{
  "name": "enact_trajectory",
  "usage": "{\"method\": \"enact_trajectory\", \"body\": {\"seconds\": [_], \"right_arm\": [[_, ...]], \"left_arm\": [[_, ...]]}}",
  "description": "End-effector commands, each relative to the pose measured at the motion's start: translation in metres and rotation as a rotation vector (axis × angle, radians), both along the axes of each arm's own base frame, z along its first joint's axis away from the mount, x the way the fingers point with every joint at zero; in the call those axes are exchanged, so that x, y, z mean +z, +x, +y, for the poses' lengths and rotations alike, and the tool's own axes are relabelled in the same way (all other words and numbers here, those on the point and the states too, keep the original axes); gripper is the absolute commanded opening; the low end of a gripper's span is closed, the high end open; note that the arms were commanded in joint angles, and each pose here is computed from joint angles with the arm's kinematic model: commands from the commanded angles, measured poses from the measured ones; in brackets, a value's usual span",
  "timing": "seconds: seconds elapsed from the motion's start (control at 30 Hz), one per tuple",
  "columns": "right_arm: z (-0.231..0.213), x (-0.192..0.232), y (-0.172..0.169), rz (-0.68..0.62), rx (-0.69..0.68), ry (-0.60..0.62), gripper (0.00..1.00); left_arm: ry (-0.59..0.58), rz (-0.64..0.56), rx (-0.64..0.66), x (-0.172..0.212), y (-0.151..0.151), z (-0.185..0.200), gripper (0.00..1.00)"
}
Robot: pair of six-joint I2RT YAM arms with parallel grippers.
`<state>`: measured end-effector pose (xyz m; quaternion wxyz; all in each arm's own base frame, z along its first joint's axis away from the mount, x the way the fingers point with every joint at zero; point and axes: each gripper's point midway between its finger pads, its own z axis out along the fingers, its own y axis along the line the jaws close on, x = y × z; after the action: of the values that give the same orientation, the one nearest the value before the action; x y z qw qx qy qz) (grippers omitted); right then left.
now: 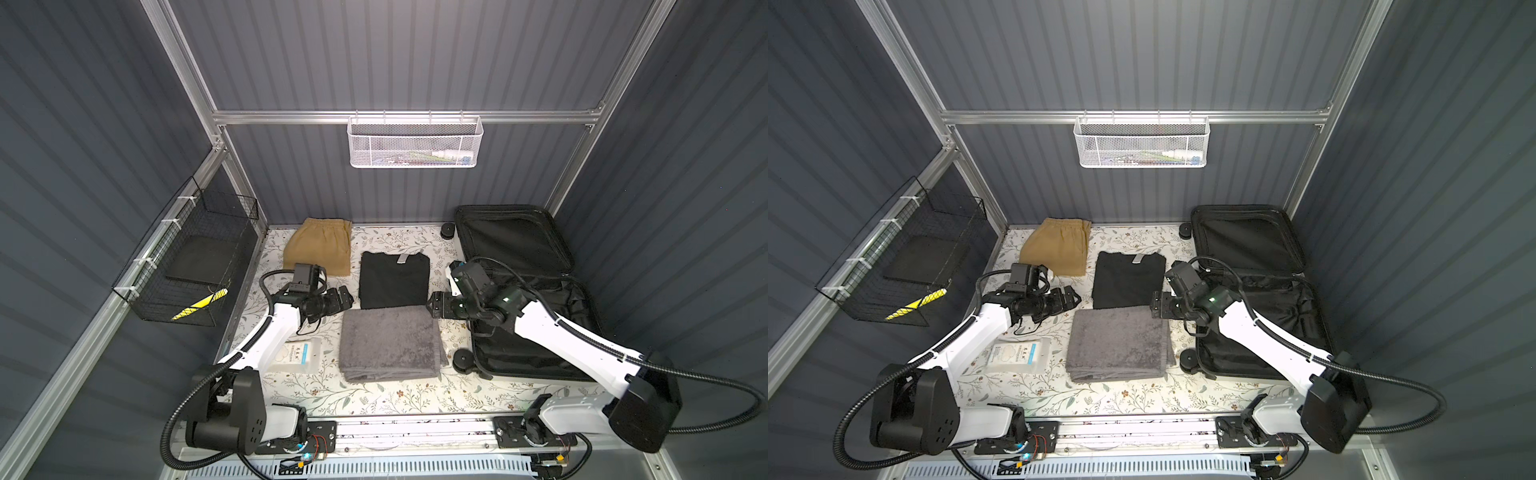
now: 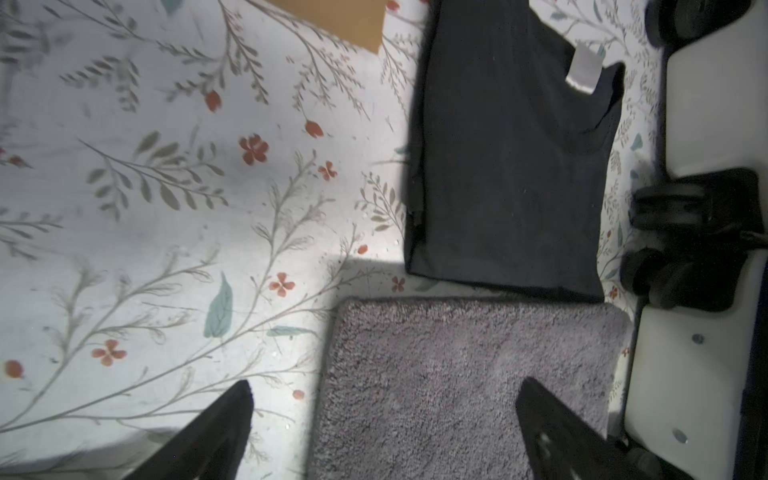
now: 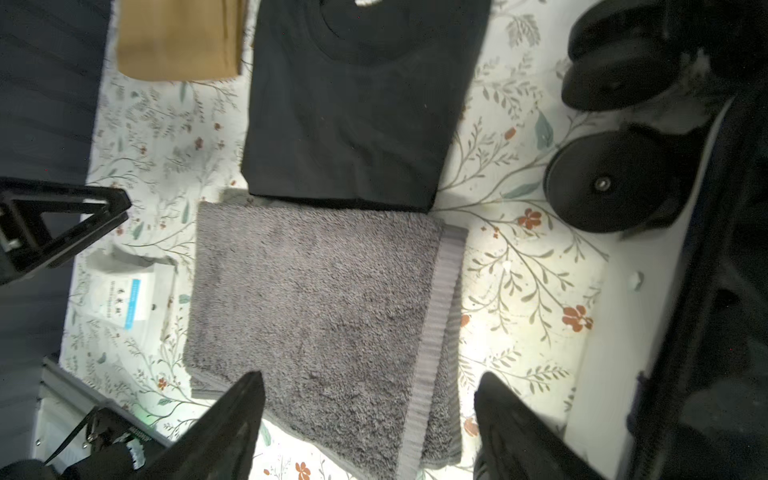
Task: Pack the luggage
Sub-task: 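Move both grippers to opposite edges of the grey towel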
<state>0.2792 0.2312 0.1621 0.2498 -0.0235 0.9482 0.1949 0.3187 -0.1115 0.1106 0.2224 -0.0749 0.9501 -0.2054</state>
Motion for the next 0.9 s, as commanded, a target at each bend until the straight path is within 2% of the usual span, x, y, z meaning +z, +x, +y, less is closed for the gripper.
{"method": "enact_trajectory", "body": {"seconds": [0.0,0.23,0.37,0.87], "right_arm": [[-0.011,-0.012,-0.001,0.042,-0.083,-0.071,0.81],[-0.006,-0.040,-0.002,0.109,-0.096,-0.135,0.79],[-0.002,-0.053,-0.002,0.131,-0.103,-0.133,0.79],[0.017,-0.076,0.003,0.174,-0.087,-0.087,0.78]], "left_arm": [[-0.006,0.068,-0.034,-0.019,-0.015,-0.010,1.00],[0.040,0.084,-0.041,-0.034,-0.017,-0.006,1.00],[0.052,0.088,-0.046,-0.040,-0.015,-0.006,0.99],[0.018,0.117,-0.081,-0.060,-0.010,-0.018,0.85]]}}
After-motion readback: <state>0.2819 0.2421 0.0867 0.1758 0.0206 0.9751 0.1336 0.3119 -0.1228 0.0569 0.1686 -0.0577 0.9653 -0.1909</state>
